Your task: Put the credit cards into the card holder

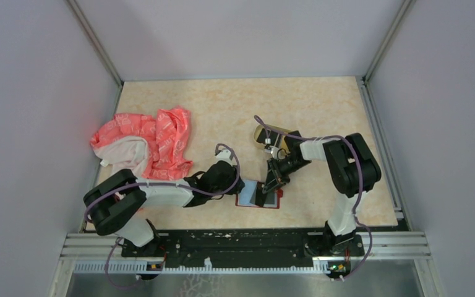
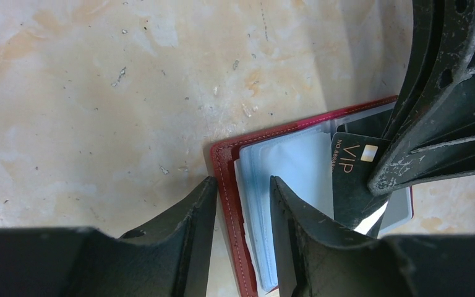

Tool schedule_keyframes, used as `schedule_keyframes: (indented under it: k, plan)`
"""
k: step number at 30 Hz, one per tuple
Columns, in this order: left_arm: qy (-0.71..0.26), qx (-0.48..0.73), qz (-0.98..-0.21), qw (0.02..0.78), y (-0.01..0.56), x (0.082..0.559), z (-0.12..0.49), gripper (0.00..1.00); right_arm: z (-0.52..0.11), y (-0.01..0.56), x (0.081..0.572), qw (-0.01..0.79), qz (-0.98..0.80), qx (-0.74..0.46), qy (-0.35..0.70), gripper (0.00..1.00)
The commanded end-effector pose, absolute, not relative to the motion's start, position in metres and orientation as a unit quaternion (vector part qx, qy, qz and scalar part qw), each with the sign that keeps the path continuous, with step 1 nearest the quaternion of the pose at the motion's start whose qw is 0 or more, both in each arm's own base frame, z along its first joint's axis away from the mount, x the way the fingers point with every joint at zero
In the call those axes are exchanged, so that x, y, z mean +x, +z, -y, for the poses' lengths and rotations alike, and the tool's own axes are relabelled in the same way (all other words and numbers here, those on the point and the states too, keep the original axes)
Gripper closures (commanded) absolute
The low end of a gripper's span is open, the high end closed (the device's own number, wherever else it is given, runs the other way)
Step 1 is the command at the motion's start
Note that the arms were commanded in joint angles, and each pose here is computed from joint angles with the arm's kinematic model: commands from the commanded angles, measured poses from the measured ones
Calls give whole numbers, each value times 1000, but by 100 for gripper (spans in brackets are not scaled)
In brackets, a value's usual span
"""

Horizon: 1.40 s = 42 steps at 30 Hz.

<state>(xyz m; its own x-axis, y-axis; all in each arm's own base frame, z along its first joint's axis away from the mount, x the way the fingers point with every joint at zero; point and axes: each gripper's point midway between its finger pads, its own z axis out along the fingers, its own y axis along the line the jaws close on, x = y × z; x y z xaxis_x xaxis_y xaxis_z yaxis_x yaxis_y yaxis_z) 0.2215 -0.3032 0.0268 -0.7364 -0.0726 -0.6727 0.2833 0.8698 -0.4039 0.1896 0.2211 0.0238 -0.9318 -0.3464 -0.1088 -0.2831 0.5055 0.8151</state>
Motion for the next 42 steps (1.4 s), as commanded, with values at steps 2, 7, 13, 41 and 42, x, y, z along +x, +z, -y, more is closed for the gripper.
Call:
schedule_keyframes:
  k: [2, 7, 13, 41, 42]
  plan:
    - [-196, 79, -917, 338, 1, 217, 283, 56, -221, 15, 192, 42, 874, 193, -444, 95]
    - [-194, 82, -916, 342, 2, 219, 282, 56, -221, 15, 191, 55, 873, 190, -446, 93]
    - [-194, 92, -914, 345, 3, 221, 285, 57, -225, 18, 191, 66, 865, 196, -456, 93]
    - [-249, 105, -898, 347, 19, 217, 303, 58, -240, 15, 192, 100, 851, 216, -468, 84]
    - [-251, 106, -897, 348, 20, 217, 303, 58, -241, 15, 193, 100, 850, 218, -469, 84]
